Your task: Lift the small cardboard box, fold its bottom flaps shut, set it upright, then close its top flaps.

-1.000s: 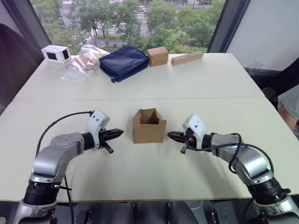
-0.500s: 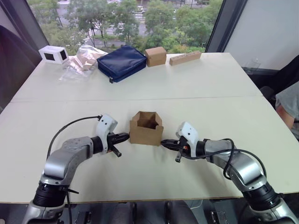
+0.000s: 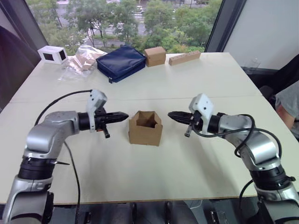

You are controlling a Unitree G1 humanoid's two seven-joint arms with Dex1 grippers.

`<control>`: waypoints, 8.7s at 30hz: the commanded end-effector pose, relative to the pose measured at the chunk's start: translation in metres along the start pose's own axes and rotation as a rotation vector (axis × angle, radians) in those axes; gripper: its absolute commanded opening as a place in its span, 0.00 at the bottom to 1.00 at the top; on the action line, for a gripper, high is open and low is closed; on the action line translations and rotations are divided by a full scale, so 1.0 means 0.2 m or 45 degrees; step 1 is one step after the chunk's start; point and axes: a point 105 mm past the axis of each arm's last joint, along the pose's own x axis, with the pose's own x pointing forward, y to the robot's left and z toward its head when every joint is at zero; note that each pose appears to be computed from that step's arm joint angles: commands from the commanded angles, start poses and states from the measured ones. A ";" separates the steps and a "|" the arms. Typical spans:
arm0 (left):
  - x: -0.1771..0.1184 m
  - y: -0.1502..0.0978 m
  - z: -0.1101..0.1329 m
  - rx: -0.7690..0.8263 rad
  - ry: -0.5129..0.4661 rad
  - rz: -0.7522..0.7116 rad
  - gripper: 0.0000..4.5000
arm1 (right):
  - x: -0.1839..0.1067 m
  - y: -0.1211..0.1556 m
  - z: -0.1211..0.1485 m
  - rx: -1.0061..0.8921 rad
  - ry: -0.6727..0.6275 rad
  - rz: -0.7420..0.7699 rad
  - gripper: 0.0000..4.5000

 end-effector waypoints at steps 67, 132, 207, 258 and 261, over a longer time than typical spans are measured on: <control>0.34 0.23 -0.22 -0.217 0.047 -0.183 0.01 | 0.11 0.29 0.07 -0.179 0.062 0.104 0.00; 0.06 -0.17 -0.16 -0.136 0.036 -0.241 0.01 | 0.21 0.09 0.40 -0.280 -0.203 0.112 0.00; 0.25 -0.05 -0.06 -0.139 -0.163 -0.082 0.01 | 0.23 0.27 -0.01 -0.243 0.181 0.142 0.00; 0.23 -0.11 -0.01 0.153 -0.065 -0.126 0.01 | 0.24 0.24 0.06 -0.108 0.214 0.054 0.00; 0.23 -0.11 -0.03 0.172 -0.040 -0.130 0.01 | 0.23 0.28 0.07 -0.079 0.194 0.116 0.00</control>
